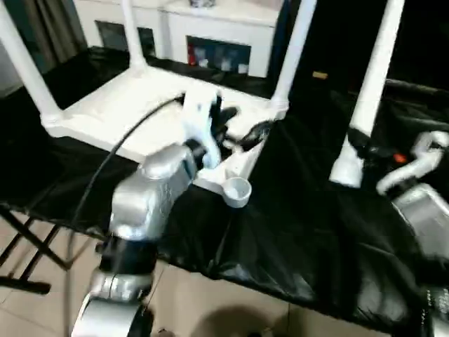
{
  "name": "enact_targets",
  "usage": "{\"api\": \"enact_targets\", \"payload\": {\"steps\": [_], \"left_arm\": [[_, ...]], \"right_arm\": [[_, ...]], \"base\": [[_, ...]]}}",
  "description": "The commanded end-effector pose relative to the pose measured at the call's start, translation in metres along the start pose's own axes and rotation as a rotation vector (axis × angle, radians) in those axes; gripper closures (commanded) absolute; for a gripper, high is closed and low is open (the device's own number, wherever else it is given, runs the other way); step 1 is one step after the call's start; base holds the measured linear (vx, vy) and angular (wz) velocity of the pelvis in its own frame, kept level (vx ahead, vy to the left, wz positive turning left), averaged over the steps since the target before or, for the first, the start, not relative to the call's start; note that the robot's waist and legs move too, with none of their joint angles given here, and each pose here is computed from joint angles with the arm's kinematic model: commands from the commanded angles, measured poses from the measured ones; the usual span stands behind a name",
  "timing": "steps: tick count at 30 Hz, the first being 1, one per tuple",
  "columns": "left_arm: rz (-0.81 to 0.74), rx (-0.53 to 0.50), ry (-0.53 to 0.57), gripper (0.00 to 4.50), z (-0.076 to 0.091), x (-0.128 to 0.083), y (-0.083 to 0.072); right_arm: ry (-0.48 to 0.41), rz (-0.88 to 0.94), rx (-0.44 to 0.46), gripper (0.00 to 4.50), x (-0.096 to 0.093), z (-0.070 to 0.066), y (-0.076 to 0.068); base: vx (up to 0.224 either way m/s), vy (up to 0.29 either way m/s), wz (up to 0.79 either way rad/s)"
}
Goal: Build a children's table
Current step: Pick table leg
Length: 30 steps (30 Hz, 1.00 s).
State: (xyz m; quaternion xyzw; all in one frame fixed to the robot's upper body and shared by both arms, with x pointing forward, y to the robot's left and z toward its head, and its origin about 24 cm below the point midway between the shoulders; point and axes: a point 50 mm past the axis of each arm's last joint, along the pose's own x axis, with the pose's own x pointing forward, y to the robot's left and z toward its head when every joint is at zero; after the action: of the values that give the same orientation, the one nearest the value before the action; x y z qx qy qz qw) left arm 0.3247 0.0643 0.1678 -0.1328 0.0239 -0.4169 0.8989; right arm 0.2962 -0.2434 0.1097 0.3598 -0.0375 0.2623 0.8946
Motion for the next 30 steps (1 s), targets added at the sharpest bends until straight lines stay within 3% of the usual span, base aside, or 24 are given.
{"api": "enact_targets", "payload": {"steps": [1,5,7,8,13,17,23,30], "left_arm": [[-0.048,-0.051,0.007,0.00,0.003,0.006,-0.006],[-0.165,-0.153,-0.003,0.00,0.012,0.014,-0.021],[-0.192,-0.179,-0.005,0.00,0.014,0.016,-0.025],[-0.225,-0.210,-0.004,0.00,0.016,0.018,-0.028],[-0.272,-0.268,-0.029,0.00,0.022,0.018,-0.032],[-0.261,-0.294,-0.029,0.00,0.022,0.017,-0.031],[-0.103,-0.362,-0.039,0.62,0.018,0.020,-0.018],[-0.065,-0.411,-0.060,1.26,0.018,0.021,-0.019]], "right_arm": [[-0.009,0.178,0.016,2.65,0.008,0.006,0.026],[0.125,0.350,0.064,2.65,0.006,-0.011,0.053],[0.167,0.376,0.061,2.65,0.005,-0.018,0.058],[0.215,0.385,0.036,2.65,0.008,-0.027,0.063],[0.311,0.381,-0.019,2.65,0.012,-0.044,0.068],[0.347,0.392,-0.032,2.65,0.013,-0.048,0.072],[0.385,0.386,-0.050,2.65,0.019,-0.054,0.078],[0.371,0.328,-0.058,2.65,0.025,-0.056,0.076]], "base": [[0.000,0.000,0.00],[0.000,0.000,0.00],[0.000,0.000,0.00],[0.000,0.000,0.00],[0.000,0.000,0.00],[0.000,0.000,0.00],[0.000,0.000,0.00],[0.000,0.000,0.00]]}}
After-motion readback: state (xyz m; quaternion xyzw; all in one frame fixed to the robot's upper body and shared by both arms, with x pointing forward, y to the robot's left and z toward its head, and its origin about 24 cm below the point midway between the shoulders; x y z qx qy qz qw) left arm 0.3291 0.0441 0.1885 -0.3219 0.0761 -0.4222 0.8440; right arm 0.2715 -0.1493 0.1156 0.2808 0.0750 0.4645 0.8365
